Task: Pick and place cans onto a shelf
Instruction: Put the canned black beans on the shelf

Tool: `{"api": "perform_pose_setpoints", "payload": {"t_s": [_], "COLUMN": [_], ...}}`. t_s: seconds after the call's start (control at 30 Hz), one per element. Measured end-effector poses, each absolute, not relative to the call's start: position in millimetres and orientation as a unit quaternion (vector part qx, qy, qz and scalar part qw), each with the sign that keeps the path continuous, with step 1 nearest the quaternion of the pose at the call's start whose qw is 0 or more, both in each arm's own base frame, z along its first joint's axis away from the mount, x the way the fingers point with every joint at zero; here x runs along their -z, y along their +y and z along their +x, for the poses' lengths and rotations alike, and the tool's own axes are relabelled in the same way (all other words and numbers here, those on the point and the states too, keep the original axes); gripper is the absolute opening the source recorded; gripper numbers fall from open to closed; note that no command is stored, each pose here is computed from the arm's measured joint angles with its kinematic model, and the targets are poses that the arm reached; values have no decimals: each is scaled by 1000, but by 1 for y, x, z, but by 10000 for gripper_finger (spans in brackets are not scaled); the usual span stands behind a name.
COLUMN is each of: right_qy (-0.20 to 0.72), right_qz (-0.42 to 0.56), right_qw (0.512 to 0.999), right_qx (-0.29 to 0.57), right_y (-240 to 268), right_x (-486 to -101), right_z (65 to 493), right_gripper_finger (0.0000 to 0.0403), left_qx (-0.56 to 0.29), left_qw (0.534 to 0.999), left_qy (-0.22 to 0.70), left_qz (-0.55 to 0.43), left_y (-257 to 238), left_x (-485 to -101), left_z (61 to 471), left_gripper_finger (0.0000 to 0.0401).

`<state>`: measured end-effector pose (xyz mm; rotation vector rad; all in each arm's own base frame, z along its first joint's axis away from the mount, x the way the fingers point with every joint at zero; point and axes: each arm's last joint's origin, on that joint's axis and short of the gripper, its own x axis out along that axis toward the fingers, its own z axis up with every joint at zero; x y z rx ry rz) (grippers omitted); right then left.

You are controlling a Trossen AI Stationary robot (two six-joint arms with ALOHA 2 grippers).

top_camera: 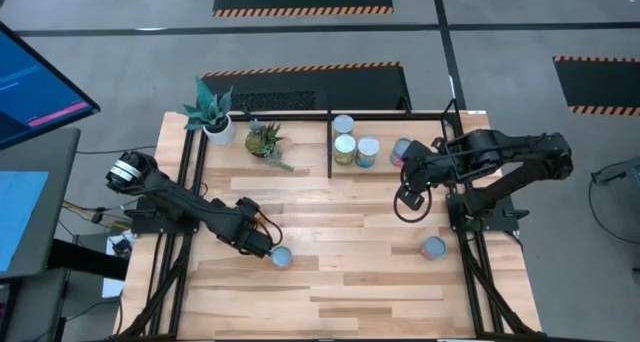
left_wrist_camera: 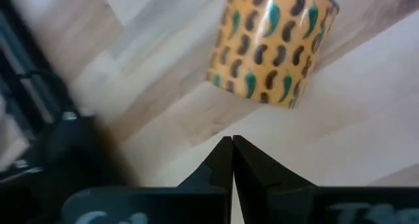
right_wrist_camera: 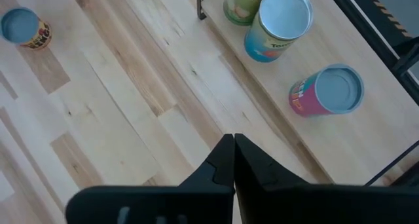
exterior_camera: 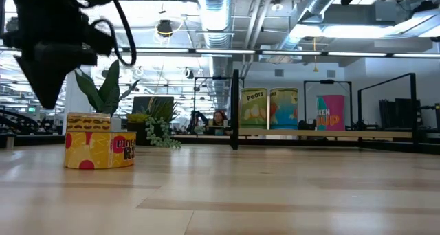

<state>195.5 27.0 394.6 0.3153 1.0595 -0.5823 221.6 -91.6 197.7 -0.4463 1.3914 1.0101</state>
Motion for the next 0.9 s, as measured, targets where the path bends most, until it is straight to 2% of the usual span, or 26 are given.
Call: {"api": "perform_pose_setpoints", "payload": {"t_s": [0.13,0.23,0.5,0.9], "right_qy": [496,496,496,500], "right_qz": [148,148,146,137], "right_qw": [811,811,811,813], "right_qx": [273,273,272,266], "right_y": [27,27,27,27], "right_x": [-395,-395,-395,-395], "right_z": [195,195,196,195], "right_gripper_finger": [25,28,24,27], "left_qx": [-475,-485,-487,-490], "left_qw": [647,670,671,678], "left_qy": [577,547,541,517], "left_qz": [-148,-128,-144,-185], "left_y": [-88,-84,-75,-55], "left_x": [-214,-213,-197,-223], "left_z": [221,224,226,216], "left_gripper_finger": [0,0,0,0]}}
